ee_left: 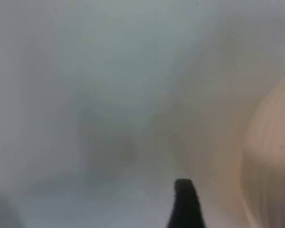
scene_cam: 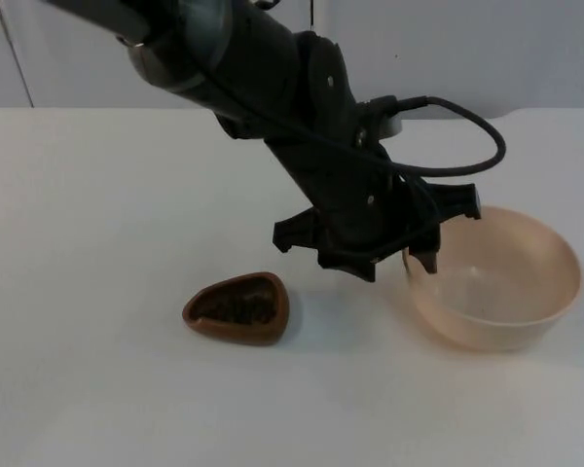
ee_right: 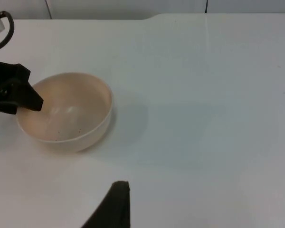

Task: Pick up the bowl with the left hand and pour the coffee beans from the cup into the bowl with the right hand.

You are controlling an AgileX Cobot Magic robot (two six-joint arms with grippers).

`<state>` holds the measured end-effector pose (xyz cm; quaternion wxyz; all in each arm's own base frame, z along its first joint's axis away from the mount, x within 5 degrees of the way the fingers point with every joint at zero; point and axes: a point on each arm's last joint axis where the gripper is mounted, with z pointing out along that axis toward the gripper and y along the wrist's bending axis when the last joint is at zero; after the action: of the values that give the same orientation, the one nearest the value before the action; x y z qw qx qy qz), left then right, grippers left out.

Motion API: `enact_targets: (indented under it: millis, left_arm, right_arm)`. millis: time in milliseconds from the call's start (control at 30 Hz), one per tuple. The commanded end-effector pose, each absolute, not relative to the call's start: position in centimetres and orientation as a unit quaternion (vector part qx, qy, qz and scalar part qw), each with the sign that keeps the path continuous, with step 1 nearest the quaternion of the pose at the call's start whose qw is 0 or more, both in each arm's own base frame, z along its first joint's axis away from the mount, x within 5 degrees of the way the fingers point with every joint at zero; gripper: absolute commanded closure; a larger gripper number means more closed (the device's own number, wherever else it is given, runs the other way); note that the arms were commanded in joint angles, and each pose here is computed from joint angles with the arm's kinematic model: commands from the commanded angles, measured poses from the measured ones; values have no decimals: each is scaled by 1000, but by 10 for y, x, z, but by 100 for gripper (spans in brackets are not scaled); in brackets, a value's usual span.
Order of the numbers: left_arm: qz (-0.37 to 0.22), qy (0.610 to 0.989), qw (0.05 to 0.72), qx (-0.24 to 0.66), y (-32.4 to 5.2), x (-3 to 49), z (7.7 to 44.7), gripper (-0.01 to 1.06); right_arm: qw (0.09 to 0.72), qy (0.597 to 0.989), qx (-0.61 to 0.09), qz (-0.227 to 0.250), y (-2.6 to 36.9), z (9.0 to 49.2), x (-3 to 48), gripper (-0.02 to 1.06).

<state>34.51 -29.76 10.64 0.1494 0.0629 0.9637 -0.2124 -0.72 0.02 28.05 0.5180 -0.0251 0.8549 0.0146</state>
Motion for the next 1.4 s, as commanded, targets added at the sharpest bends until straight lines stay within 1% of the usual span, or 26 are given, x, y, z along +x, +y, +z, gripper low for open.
enact_targets:
  millis: [0,33,67,233,267,400,433,500,633,833,933,1067,1100,1267,1300,1367]
  left_arm:
    - [-219,962,154,58,-300,345,111,57]
    - [-219,962,154,58,-300,345,111,61]
    - [-219,962,154,58,-300,345,111,61]
    - [-221,962,152,56,-300,345,113,77]
    - [-221,962,152,56,-300,345,113,77]
    - [-226,959,158,57,-300,345,121,94]
    - [-226,959,158,57,-300,345,121,94]
    - [-229,958,163,57,-300,345,126,105]
    - [-232,958,161,57,-300,344,131,105]
    - [-221,964,134,67,-298,339,129,105]
    - [-217,964,135,75,-297,338,134,105]
    - [-201,962,155,96,-290,337,159,105]
    - [-201,962,155,96,-290,337,159,105]
    - [-144,965,186,113,-266,339,194,105]
    - [-144,965,186,113,-266,339,194,105]
    - [-126,967,194,108,-255,340,207,105]
  right_arm:
    - [520,854,-25,10,0,280,-7,-1]
    - [520,854,-25,10,0,280,-7,-1]
    - [520,854,-25,10,0,280,-7,-1]
    - [520,854,-25,10,0,280,-7,-1]
    - [520,854,-25,10,0,280,-7,-1]
    - [520,854,-25,10,0,280,-7,-1]
    - [520,854,-25,10,0,280,-7,-1]
    - [520,854,-25,10,0,280,-7,-1]
    - [520,854,-25,10,0,280,-7,-1]
    - [520,854,-25,10,0,280,-7,-1]
    - [520,854,-25,10,0,280,-7,-1]
    - [520,854,-25,10,0,280,-7,-1]
    - [520,854,-25,10,0,280,-7,-1]
    - [520,854,-25,10,0,280,-7,-1]
    - [520,854,-25,10,0,280,-7,-1]
    - [520,854,-25,10,0,280,-7,-1]
